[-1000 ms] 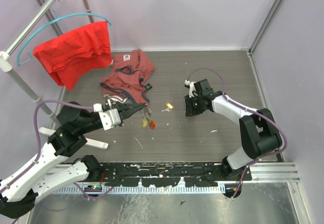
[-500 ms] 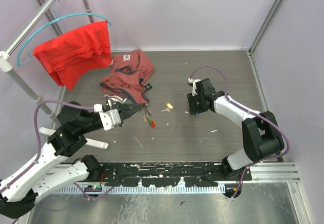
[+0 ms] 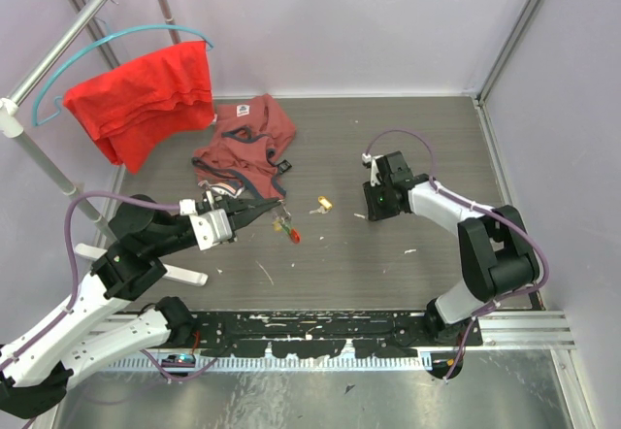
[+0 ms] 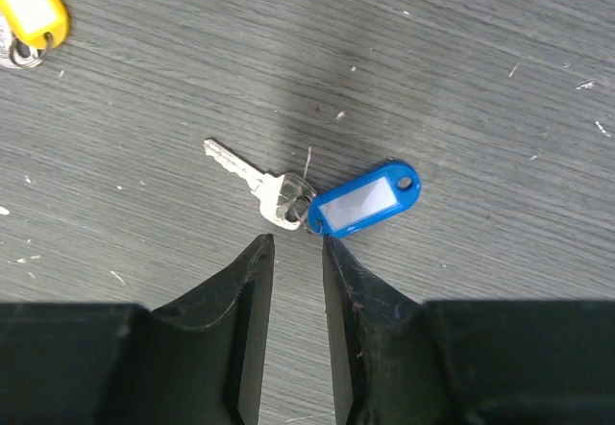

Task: Put the keys on the keyring

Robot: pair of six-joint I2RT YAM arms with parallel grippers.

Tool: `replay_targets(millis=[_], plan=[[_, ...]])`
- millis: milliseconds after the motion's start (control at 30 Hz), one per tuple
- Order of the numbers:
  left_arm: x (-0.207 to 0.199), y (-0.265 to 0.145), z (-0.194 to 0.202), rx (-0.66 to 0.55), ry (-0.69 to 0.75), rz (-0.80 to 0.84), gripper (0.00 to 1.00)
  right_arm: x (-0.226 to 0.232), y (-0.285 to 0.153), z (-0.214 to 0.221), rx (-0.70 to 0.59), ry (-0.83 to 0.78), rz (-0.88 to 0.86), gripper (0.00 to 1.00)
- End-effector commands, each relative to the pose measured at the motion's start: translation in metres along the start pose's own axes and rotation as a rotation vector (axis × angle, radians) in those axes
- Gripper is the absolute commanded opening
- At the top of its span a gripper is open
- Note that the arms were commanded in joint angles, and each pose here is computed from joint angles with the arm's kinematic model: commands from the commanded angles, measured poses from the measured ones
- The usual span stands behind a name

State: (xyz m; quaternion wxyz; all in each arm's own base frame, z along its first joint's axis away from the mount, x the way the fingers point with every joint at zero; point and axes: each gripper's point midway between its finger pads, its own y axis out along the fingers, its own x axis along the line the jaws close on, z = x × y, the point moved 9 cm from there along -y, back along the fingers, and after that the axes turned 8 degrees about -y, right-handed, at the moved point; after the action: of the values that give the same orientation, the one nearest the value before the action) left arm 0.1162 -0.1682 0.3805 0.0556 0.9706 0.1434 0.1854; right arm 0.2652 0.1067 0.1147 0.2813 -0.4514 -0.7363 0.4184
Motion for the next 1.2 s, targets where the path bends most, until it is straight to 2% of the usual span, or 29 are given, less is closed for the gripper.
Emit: replay_targets(millis=[0,600,733,933,1167], plan=[[0.003,-0.004,-0.013,-0.045,0.036,-0.008,0.00,-0.004,-0.001,-0.006,-0.018,-0.010,0.020,0.33],[0.002,-0.003,-0.011,-0.042,0.040,-0.006,0.00,-0.005,0.009,-0.012,-0.027,-0.015,-0.016,0.22],[0.002,-0.003,-0.011,-0.041,0.040,-0.004,0.00,-0.005,0.009,-0.014,-0.033,-0.016,-0.017,0.22],[0.002,-0.003,-0.010,-0.041,0.041,-0.004,0.00,-0.006,0.006,-0.016,-0.051,-0.019,-0.002,0.28],[0.002,-0.004,-0.011,-0.043,0.042,-0.003,0.00,-0.006,0.006,-0.018,-0.069,-0.018,-0.006,0.25]])
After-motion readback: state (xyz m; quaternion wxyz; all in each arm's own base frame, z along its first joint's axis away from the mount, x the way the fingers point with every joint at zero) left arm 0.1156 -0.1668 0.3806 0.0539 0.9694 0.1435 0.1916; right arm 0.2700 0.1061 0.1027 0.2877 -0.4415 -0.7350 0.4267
